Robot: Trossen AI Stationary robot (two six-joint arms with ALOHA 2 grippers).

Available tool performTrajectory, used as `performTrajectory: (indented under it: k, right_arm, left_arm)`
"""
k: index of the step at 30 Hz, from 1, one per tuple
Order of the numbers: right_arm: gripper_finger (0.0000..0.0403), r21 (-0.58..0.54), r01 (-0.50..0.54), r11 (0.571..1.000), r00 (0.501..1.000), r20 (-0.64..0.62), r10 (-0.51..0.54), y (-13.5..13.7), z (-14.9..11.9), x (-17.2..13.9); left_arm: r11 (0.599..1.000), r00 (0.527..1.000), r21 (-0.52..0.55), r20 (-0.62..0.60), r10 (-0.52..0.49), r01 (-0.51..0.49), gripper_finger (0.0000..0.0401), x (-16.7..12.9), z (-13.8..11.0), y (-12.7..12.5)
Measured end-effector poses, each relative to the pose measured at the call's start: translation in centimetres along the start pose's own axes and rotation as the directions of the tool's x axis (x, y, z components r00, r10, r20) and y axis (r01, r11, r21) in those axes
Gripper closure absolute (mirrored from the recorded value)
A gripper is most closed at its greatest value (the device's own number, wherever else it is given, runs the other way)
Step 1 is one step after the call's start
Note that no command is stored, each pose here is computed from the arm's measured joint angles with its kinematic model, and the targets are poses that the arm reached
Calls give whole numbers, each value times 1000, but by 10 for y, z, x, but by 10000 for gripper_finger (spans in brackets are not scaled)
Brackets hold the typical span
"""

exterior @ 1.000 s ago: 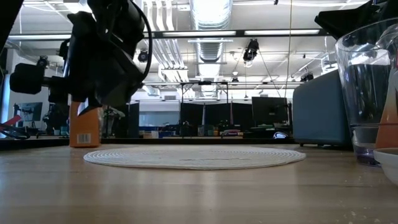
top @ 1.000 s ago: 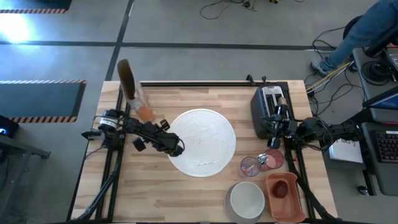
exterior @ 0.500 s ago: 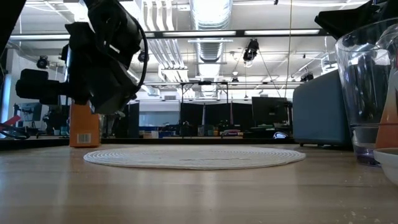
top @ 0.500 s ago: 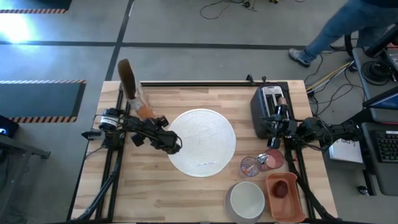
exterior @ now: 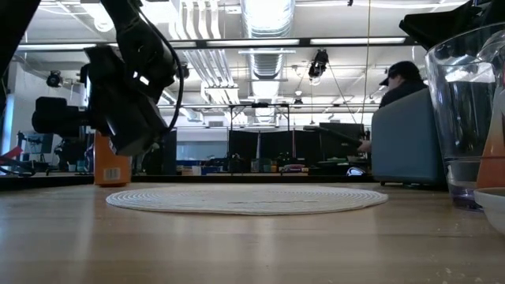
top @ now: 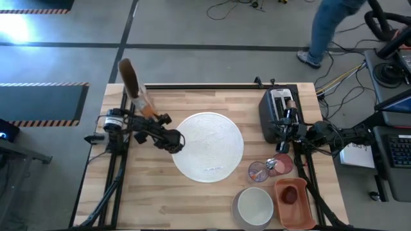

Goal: Arrange a breakfast setting
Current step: Move the cereal to the top left of the table

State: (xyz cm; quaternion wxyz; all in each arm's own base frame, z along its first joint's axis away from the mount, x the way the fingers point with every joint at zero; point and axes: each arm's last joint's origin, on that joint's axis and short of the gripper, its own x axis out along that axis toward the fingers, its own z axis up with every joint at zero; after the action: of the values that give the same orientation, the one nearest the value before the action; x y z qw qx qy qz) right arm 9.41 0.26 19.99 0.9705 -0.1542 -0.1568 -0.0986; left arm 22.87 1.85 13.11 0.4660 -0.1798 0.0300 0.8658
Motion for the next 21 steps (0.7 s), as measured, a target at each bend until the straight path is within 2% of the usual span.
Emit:
performTrajectory:
  k: [11, 21]
  right_arm:
    - [296, 0, 0, 1000, 1000, 0, 0, 0, 0, 0]
    - [296, 0, 0, 1000, 1000, 0, 0, 0, 0, 0]
  left_arm:
    - [995, 995, 27, 13, 99, -99, 90, 14, -1, 7]
    - [988, 989, 63, 61, 134, -138, 90, 27, -2, 23]
